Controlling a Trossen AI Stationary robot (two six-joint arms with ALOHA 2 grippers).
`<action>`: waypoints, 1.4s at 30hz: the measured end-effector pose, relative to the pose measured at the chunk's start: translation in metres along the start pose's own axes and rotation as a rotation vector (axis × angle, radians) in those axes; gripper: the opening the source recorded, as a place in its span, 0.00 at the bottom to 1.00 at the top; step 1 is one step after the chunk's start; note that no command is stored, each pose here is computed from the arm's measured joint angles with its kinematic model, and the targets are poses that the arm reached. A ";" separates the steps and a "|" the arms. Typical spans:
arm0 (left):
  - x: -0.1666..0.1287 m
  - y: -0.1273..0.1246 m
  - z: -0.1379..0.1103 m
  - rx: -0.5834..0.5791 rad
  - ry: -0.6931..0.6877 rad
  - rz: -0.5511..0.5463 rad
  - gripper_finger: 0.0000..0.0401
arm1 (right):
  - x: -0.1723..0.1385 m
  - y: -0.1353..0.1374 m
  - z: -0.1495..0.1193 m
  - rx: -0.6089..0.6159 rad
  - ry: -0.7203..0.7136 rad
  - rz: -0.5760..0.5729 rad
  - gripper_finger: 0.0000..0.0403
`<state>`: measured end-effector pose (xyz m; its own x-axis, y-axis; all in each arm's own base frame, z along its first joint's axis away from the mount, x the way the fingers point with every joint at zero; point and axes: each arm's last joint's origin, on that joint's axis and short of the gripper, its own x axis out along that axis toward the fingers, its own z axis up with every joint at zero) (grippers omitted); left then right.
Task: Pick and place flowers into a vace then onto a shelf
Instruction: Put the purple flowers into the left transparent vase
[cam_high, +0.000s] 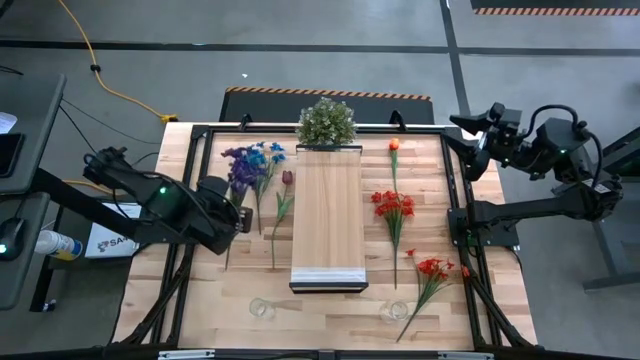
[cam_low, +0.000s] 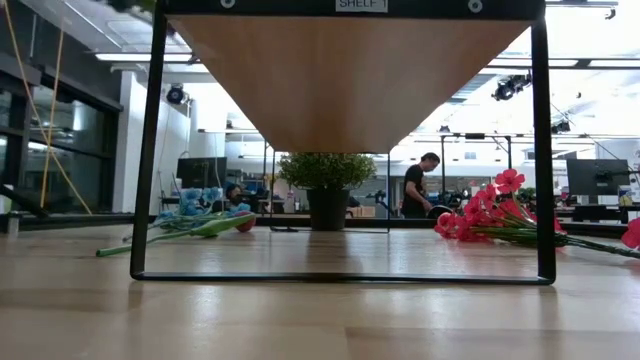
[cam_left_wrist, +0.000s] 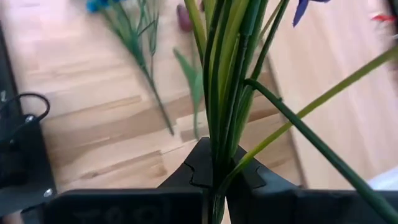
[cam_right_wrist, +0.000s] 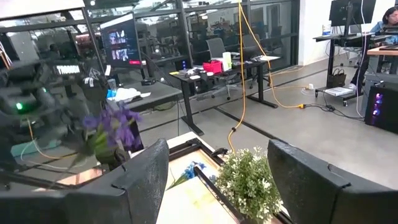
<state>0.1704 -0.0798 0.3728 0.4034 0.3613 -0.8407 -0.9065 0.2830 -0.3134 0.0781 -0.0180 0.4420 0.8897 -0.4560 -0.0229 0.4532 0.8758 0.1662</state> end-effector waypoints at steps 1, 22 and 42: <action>-0.002 -0.001 0.002 0.001 -0.009 -0.012 0.12 | 0.000 0.000 0.000 -0.001 0.002 0.000 0.65; -0.012 -0.004 0.008 0.042 -0.047 -0.058 0.12 | 0.000 0.000 0.000 -0.001 0.002 0.000 0.65; -0.007 -0.034 -0.016 0.168 -0.102 -0.209 0.12 | 0.000 0.000 0.000 0.005 0.002 0.000 0.65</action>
<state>0.1963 -0.1065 0.3826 0.5974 0.3647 -0.7142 -0.7725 0.5008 -0.3904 0.0780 -0.0180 0.4419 0.8897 -0.4560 -0.0245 0.4531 0.8749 0.1710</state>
